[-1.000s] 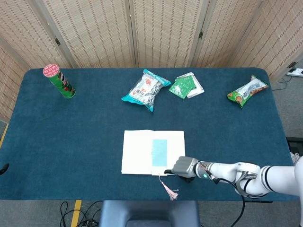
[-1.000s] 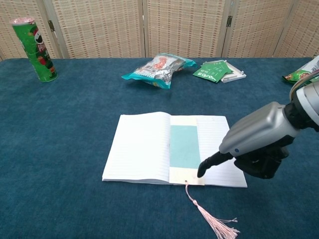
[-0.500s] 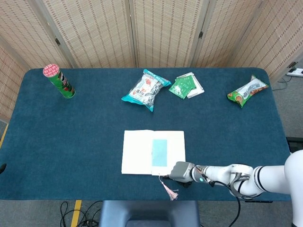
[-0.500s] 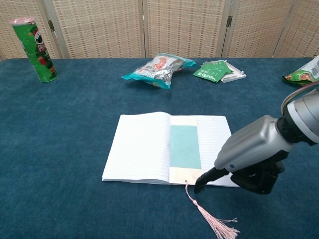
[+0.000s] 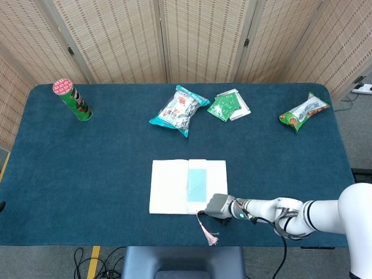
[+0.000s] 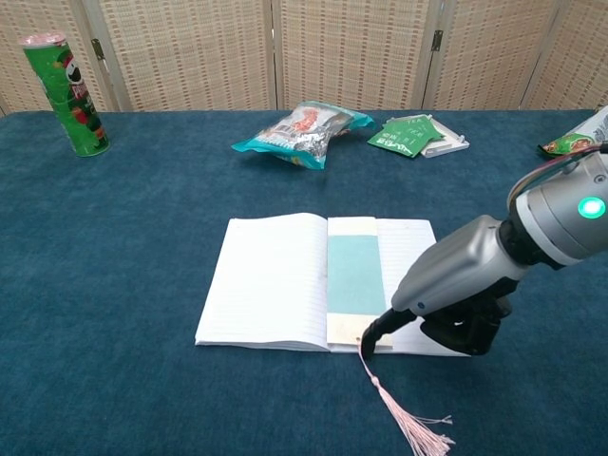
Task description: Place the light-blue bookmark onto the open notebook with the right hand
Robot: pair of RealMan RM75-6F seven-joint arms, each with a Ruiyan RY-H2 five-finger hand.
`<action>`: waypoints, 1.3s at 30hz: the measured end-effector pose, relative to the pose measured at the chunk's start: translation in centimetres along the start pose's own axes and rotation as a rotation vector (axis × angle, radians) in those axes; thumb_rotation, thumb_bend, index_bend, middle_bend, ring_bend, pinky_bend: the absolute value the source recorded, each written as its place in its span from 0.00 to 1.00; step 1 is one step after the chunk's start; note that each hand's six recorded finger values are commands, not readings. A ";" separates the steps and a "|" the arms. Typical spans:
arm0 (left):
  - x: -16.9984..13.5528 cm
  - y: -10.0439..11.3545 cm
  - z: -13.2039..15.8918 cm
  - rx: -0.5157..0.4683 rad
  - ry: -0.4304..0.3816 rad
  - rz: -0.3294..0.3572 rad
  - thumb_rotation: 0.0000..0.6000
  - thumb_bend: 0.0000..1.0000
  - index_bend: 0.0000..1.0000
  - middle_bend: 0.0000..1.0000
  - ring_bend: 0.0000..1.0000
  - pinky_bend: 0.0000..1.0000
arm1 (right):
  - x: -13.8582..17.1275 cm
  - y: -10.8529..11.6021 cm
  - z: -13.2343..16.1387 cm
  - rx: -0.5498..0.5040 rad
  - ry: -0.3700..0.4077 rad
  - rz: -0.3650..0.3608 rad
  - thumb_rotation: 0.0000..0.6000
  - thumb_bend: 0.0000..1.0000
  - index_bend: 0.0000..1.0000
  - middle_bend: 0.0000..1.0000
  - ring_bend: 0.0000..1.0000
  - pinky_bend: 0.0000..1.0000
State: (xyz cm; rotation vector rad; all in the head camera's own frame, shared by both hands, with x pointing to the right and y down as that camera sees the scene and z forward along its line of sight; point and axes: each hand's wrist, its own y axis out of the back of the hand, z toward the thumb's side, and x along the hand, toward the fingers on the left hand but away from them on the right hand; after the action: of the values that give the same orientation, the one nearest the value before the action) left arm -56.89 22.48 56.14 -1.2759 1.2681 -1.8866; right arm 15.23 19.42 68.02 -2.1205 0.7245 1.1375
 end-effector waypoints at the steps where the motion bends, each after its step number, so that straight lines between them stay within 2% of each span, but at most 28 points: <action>1: 0.0 0.0 0.0 0.000 -0.001 0.001 1.00 0.22 0.09 0.00 0.00 0.25 | 0.0 0.1 -0.1 -0.001 -0.002 -0.001 1.00 1.00 0.00 1.00 1.00 1.00; 10: 0.2 -0.3 0.3 0.013 -0.005 -0.002 1.00 0.22 0.09 0.00 0.00 0.25 | 1.0 -0.3 0.6 0.008 0.017 0.000 1.00 1.00 0.00 1.00 1.00 1.00; 15: 0.2 -0.4 0.5 0.024 -0.008 -0.002 1.00 0.22 0.09 0.00 0.00 0.25 | 2.2 -0.3 0.8 0.013 0.028 -0.027 1.00 1.00 0.00 1.00 1.00 1.00; 20: 0.2 -0.6 0.6 0.031 -0.006 -0.004 1.00 0.22 0.09 0.00 0.00 0.25 | 3.8 0.3 0.5 -0.007 0.036 -0.107 1.00 1.00 0.00 1.00 1.00 1.00; 22: 0.2 -0.5 0.7 0.030 -0.007 -0.001 1.00 0.22 0.09 0.00 0.00 0.25 | 4.5 0.7 0.1 -0.029 0.035 -0.162 1.00 1.00 0.00 0.98 0.95 1.00; 24: 0.1 -0.5 0.8 0.031 -0.012 0.002 1.00 0.22 0.09 0.00 0.00 0.25 | 5.1 1.1 -0.3 -0.055 0.034 -0.223 1.00 1.00 0.00 0.91 0.86 0.98; 27: -0.1 -0.5 1.2 0.030 -0.027 0.005 1.00 0.22 0.09 0.00 0.01 0.25 | 6.4 1.6 -1.5 -0.105 0.019 -0.351 1.00 1.00 0.00 0.83 0.79 0.94; 31: -0.4 -0.5 1.7 0.030 -0.049 0.003 1.00 0.22 0.09 0.00 0.01 0.25 | 8.6 0.9 -4.3 -0.169 -0.066 -0.538 1.00 1.00 0.00 0.79 0.76 0.89; 32: -0.5 -0.6 1.7 0.031 -0.053 0.000 1.00 0.22 0.09 0.00 0.01 0.25 | 9.0 0.5 -5.0 -0.182 -0.096 -0.566 1.00 1.00 0.00 0.75 0.73 0.86; 34: -0.5 -0.6 1.9 0.033 -0.060 -0.003 1.00 0.22 0.09 0.00 0.01 0.25 | 9.9 -0.5 -6.4 -0.202 -0.168 -0.605 1.00 0.99 0.00 0.63 0.67 0.78; 36: -0.6 -0.6 2.0 0.034 -0.065 -0.004 1.00 0.22 0.09 0.00 0.00 0.25 | 10.4 -1.1 -7.3 -0.206 -0.221 -0.623 1.00 0.87 0.00 0.48 0.55 0.63; 39: -0.8 -0.6 2.2 0.034 -0.079 -0.004 1.00 0.22 0.09 0.00 0.00 0.25 | 11.4 -2.1 -8.5 -0.201 -0.306 -0.676 1.00 0.73 0.00 0.34 0.38 0.44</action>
State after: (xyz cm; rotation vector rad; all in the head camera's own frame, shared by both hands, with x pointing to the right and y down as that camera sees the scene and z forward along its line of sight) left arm -54.53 22.47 56.65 -1.3225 1.1892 -1.8343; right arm 26.59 12.56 62.44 -2.0332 -0.2510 1.1272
